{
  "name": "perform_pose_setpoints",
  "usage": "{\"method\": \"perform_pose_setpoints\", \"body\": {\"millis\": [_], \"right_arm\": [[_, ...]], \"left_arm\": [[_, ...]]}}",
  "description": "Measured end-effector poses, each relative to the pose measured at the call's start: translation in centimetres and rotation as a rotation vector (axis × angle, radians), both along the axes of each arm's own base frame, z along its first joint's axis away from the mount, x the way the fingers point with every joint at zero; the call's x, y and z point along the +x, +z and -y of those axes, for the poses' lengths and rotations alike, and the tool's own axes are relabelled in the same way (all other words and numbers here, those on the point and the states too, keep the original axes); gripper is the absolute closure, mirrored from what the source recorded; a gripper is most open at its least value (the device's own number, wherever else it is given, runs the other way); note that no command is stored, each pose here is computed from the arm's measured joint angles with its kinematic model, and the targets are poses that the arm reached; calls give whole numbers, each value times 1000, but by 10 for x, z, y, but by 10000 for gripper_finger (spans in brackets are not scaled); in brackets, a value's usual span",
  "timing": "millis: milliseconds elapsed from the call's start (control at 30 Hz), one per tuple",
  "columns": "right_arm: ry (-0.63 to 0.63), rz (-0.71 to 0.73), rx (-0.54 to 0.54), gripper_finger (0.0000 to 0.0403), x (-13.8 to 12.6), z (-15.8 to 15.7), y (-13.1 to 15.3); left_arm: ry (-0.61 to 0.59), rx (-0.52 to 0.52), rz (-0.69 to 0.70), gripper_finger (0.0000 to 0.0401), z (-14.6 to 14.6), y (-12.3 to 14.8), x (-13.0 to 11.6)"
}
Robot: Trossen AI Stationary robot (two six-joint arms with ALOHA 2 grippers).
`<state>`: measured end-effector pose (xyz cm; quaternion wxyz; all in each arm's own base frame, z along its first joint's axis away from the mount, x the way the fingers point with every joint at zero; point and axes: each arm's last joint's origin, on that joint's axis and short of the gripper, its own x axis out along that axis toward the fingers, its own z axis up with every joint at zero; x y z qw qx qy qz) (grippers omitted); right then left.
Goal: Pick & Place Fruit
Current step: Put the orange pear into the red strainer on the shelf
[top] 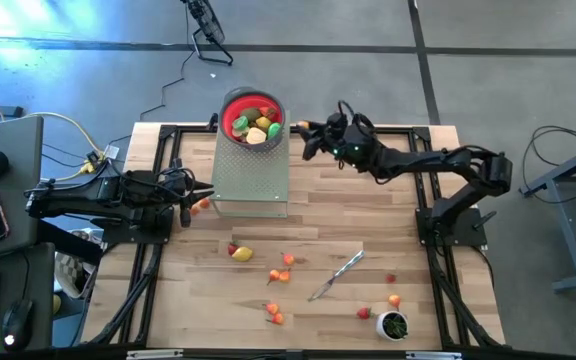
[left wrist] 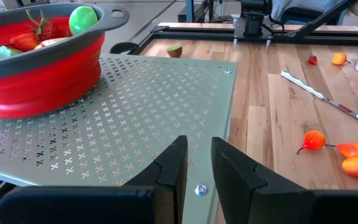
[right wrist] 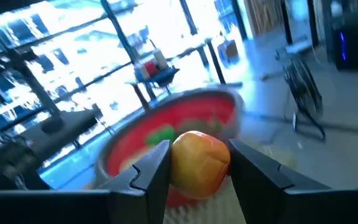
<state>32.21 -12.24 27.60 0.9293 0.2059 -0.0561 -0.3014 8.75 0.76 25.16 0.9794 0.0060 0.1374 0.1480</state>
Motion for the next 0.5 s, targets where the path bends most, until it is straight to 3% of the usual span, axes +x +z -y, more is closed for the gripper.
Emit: {"method": "perform_pose_setpoints", "body": {"millis": [233,500], "right_arm": [[47,-3,-124,257,23,-11,26],[67,-33,-164,257,53,-10,24]], "left_arm": [[0,0,0,334,0,0,0],[-3,-1,2,334,0,0,0]]}}
